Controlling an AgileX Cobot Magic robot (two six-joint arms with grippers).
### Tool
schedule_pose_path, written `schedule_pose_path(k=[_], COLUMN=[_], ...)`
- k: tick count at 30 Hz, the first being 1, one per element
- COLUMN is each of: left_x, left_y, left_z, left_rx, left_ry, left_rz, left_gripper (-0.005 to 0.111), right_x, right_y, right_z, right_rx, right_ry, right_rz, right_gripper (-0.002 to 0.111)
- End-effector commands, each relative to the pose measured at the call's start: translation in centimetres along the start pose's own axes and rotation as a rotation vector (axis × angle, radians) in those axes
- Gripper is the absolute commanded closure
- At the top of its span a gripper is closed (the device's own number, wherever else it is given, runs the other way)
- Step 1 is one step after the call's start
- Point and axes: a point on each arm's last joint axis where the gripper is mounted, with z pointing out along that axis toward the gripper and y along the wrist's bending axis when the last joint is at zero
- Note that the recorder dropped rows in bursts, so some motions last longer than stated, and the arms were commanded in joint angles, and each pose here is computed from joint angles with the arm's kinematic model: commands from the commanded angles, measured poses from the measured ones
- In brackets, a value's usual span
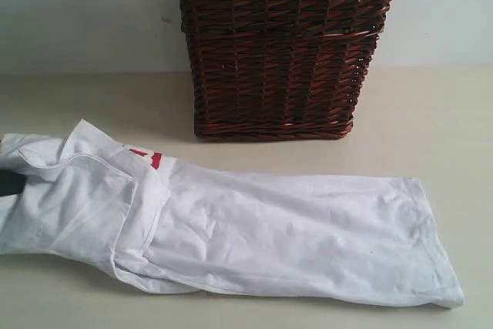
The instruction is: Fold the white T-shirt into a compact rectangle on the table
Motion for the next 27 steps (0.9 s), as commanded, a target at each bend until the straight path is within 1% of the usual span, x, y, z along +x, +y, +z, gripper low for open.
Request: schedule_pose_path(k=[1,4,5,9,12,16,21,24,27], left_x=[-0.2,-0.7,-1.0,-2.8,-4.3,-5.0,-4.8,-4.6,-3.9], left_y=[-0.3,-1.3,-2.0,-4.5,-5.6,-5.5,-4.6,-4.0,-3.0], left_z=[-0.1,0.5,1.1,2.4,2.2,1.4,1.2,0.9,0.4], left_rx=[0.011,0.042,0.055,0.084,0.017,-0.034,-0.125,-0.149,-0.178], left_ry=[-0.018,-0.010,-0.007,-0.064,-0.129,-0.167,-0.141,-0.149,-0.155], left_rz=[-0.003,0.027,0.042,0.027,0.062,0.068,0.054,0.017,-0.043], left_gripper=[0.107,0.107,0.107,0.107,0.107,0.107,0.107,0.107,0.107], right_x=[0.1,0.1,0.1,0.1,0.1,0.1,0.1,0.1,0.1], right_y=[0.0,0.0,0.0,0.0,0.0,0.0,0.0,0.0,0.0], right_z=[0.0,0.0,0.0,0.0,0.0,0.0,0.0,0.0,0.0], right_rx=[0.005,0.005,0.005,0.005,0.005,0.005,0.005,0.005,0.005], right_ry=[-0.005,-0.005,-0.005,-0.005,-0.005,-0.005,-0.005,-0.005,-0.005], right_rz=[0.003,0.003,0.003,0.003,0.003,0.003,0.003,0.003,0.003], right_gripper=[0.079,0.079,0.079,0.079,0.079,0.079,0.079,0.079,0.079])
